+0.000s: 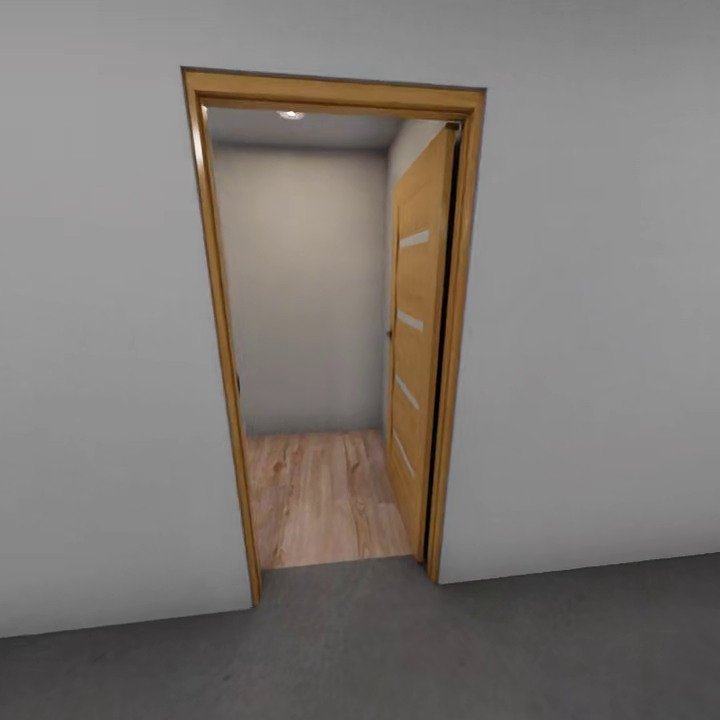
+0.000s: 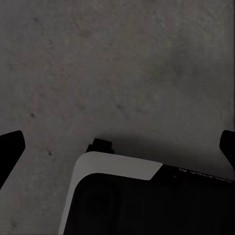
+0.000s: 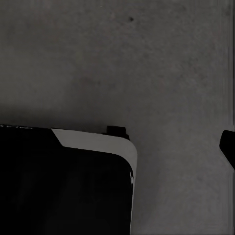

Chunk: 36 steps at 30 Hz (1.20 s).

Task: Move the two storage containers from the living room to the garage. In the garage, place one container on the floor and stack the other container on top of it (either order is fine).

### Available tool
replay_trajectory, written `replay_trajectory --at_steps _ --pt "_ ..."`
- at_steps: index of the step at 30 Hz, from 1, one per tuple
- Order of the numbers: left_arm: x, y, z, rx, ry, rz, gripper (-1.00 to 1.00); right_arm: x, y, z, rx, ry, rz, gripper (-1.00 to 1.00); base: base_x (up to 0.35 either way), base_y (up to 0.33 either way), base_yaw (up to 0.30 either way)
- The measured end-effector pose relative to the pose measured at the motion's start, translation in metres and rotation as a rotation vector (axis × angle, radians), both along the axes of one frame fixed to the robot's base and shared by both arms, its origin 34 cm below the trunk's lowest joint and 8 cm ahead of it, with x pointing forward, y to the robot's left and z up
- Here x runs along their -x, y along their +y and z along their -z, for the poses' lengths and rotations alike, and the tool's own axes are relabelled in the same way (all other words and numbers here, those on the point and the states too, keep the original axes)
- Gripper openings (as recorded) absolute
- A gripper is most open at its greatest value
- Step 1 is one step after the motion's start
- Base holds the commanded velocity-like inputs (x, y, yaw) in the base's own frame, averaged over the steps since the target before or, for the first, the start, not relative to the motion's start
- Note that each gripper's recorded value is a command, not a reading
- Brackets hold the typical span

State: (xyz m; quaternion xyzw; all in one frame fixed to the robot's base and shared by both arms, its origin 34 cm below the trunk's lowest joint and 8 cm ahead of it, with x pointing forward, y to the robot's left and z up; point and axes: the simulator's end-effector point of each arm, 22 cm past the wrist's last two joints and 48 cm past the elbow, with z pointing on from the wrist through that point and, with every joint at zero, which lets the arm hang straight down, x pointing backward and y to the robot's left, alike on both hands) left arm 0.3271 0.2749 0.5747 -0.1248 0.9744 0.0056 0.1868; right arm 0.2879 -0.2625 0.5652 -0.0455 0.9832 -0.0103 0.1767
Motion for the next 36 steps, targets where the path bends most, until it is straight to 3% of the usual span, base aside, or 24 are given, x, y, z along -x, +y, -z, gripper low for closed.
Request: replay_trajectory --at_steps 36 --pt "0.0002 0.0004 0.0000 0.000 0.000 -0.002 1.00 0.0000 -0.0001 0.0000 0.000 0.000 0.001 1.00 0.298 -0.136 0.000"
